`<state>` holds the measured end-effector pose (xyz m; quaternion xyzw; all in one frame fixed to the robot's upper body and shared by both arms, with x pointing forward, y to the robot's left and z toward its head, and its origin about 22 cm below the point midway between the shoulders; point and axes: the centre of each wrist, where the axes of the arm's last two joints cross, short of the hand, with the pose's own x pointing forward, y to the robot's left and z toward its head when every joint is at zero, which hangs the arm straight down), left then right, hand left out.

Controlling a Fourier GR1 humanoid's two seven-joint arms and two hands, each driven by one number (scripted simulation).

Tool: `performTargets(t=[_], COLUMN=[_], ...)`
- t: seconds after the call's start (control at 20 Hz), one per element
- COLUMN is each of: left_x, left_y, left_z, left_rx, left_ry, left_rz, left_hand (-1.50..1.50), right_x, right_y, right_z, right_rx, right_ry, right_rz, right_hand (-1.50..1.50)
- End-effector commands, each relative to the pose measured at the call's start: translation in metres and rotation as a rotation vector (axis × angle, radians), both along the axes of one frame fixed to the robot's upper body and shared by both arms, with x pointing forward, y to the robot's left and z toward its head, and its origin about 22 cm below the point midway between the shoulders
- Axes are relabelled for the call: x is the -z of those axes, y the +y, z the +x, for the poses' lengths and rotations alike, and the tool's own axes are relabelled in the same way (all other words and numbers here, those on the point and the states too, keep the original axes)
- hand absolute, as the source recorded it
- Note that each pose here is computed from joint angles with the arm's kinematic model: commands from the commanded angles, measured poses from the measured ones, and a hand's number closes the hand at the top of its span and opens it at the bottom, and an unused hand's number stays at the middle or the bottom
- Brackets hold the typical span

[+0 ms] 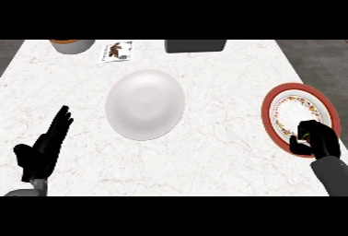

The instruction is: Pick the bell pepper from the plate and place it in the plate

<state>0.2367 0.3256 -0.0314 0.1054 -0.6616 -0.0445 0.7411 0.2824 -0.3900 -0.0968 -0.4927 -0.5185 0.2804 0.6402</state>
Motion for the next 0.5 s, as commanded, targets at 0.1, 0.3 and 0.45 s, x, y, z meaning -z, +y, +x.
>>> performTargets(t=[0.1,0.3,0.45], left_x=[0.006,0.003,-0.002], left_y=[-0.001,-0.001,-0.005], left_z=[-0.004,-0.004,0.0], left_rx=[0.002,0.006,0.021], left_ry=[0.026,0.009,-0.006], left_rz=[-0.008,-0.02,-0.013], left_hand=[0.0,0.0,0.0], right_x=[-0.013,-0.012,-0.018], right_y=[0.089,0.141,0.192], right_z=[0.055,0.066,0.076], right_rx=[0.005,-0.025,-0.046], right_ry=[-0.232,-0.279,-0.315], right_rz=[0.056,0.084,0.111], right_hand=[1.5,1.5,1.5])
